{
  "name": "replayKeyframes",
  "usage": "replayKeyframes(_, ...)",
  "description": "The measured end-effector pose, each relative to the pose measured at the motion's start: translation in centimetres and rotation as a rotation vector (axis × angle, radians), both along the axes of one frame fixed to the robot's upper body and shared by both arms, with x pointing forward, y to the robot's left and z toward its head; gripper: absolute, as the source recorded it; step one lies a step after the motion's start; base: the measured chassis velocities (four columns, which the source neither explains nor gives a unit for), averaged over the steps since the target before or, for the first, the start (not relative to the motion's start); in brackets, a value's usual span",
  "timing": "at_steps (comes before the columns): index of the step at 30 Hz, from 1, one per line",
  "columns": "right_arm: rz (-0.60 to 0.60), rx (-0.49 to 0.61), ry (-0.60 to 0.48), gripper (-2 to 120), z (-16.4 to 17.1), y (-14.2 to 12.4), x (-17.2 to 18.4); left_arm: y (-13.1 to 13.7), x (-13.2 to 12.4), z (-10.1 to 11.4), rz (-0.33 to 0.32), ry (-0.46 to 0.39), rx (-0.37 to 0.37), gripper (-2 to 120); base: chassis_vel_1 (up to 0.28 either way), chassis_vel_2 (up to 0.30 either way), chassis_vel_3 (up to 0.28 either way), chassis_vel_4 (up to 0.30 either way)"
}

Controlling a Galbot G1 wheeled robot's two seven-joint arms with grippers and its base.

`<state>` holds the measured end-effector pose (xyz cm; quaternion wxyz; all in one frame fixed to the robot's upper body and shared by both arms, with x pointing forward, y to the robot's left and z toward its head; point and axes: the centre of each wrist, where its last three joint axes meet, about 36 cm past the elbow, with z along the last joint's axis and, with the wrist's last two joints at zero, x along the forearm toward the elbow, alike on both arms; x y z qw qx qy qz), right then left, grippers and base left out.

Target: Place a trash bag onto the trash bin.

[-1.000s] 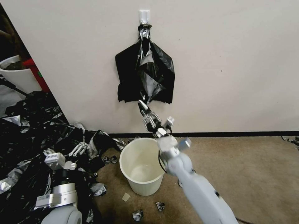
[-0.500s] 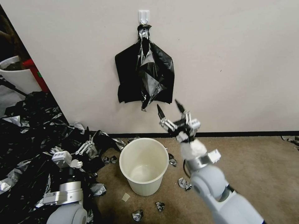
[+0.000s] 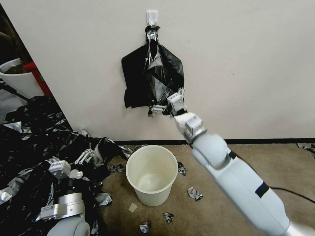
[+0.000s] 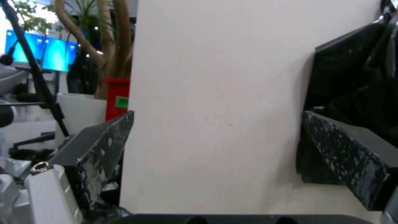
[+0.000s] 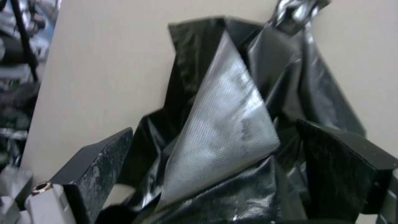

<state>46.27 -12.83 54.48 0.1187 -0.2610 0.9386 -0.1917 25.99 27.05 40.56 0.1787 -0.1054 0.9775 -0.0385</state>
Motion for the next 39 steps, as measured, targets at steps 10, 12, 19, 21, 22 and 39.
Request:
replayKeyframes(10,-0.048,-0.087,0.001,76,0.9,-0.2,-0.2,0.2,0.3,0.2,0.007,-0.007,0.004,100,0.0,0.0,0.0,0.0)
replayKeyframes(12,-0.048,-0.091,0.0,71,0.9,-0.3,-0.3,0.2,0.4,0.1,0.006,-0.005,0.004,100,0.0,0.0,0.0,0.0)
replayKeyframes(19,-0.04,-0.102,-0.03,44,0.4,-0.9,-0.2,-0.1,1.0,-0.2,-0.009,0.001,-0.005,100,0.0,0.0,0.0,0.0)
replayKeyframes(21,-0.034,-0.09,-0.049,34,0.2,-1.0,-0.1,-0.2,1.2,-0.3,-0.013,0.003,-0.005,100,0.0,0.0,0.0,0.0)
replayKeyframes(22,-0.034,-0.09,-0.049,34,0.2,-1.0,-0.1,-0.2,1.2,-0.3,-0.013,0.003,-0.005,100,0.0,0.0,0.0,0.0)
replayKeyframes(39,0.155,0.797,0.171,0,-3.6,1.9,-1.9,2.6,7.6,3.4,-0.276,-0.125,-0.002,100,0.0,0.0,0.0,0.0)
